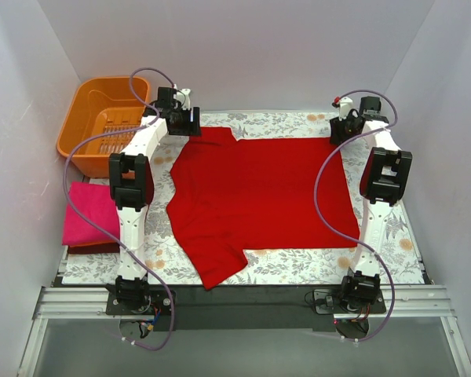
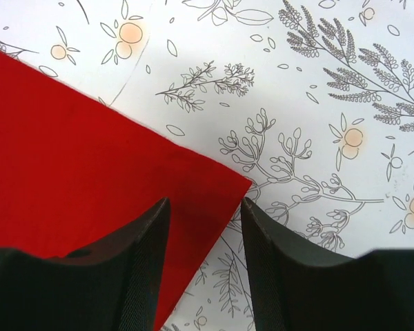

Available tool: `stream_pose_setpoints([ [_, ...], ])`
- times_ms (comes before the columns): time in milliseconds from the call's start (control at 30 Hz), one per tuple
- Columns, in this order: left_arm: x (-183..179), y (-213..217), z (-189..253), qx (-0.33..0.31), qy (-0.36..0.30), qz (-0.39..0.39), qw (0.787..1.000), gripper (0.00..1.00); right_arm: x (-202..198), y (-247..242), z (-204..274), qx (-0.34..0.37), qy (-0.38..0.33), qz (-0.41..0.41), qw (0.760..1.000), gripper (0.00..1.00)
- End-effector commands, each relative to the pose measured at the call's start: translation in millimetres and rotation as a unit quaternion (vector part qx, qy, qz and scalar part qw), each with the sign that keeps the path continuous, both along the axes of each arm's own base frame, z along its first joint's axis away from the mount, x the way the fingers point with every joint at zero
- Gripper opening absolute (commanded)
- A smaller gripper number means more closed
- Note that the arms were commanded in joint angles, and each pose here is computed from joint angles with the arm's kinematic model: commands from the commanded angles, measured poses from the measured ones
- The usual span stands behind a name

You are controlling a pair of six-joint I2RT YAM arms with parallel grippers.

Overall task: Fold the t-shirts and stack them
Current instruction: Flatten the tshirt out, then fold the tshirt

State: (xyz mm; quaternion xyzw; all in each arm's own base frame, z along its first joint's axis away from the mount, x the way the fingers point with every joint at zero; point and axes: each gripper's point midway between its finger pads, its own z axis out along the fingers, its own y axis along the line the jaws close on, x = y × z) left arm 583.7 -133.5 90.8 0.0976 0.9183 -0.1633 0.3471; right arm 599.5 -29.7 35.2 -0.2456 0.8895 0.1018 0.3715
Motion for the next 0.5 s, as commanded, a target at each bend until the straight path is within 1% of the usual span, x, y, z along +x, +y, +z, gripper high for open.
stream_pose_setpoints([
  [0, 17, 12, 1, 0.020, -0.026, 0.024, 0.999, 0.65, 7, 2, -8, 0.011, -0.012, 0.005, 1.000, 0.51],
  [33, 21, 13, 0, 0.022, -0.029, 0.028, 0.999, 0.66, 4, 1, -13, 0.009, -0.007, 0.004, 1.000, 0.51],
  [100, 26, 16, -10, 0.029, -0.030, 0.032, 0.999, 0.67, 2, 2, -18, 0.008, -0.002, 0.006, 1.000, 0.46],
  [133, 30, 17, -11, 0.031, -0.035, 0.035, 0.998, 0.68, 0, 2, -21, 0.009, 0.001, 0.006, 1.000, 0.39],
  [200, 36, 21, -23, 0.042, -0.036, 0.044, 0.997, 0.69, 0, 3, -22, 0.009, 0.002, 0.008, 1.000, 0.30],
  [233, 37, 22, -26, 0.046, -0.036, 0.047, 0.997, 0.70, -1, 3, -22, 0.011, 0.003, 0.010, 1.000, 0.21],
  [300, 39, 24, -34, 0.054, -0.034, 0.044, 0.997, 0.70, -3, 4, -25, 0.010, 0.005, 0.013, 1.000, 0.16],
  [367, 38, 24, -39, 0.057, -0.032, 0.041, 0.997, 0.70, -5, 5, -26, 0.011, 0.007, 0.017, 1.000, 0.09],
  [433, 38, 21, -42, 0.050, -0.032, 0.032, 0.998, 0.69, -7, 6, -26, 0.014, 0.008, 0.019, 1.000, 0.02],
  [467, 37, 19, -44, 0.045, -0.030, 0.031, 0.998, 0.68, -9, 6, -29, 0.015, 0.012, 0.019, 1.000, 0.01],
])
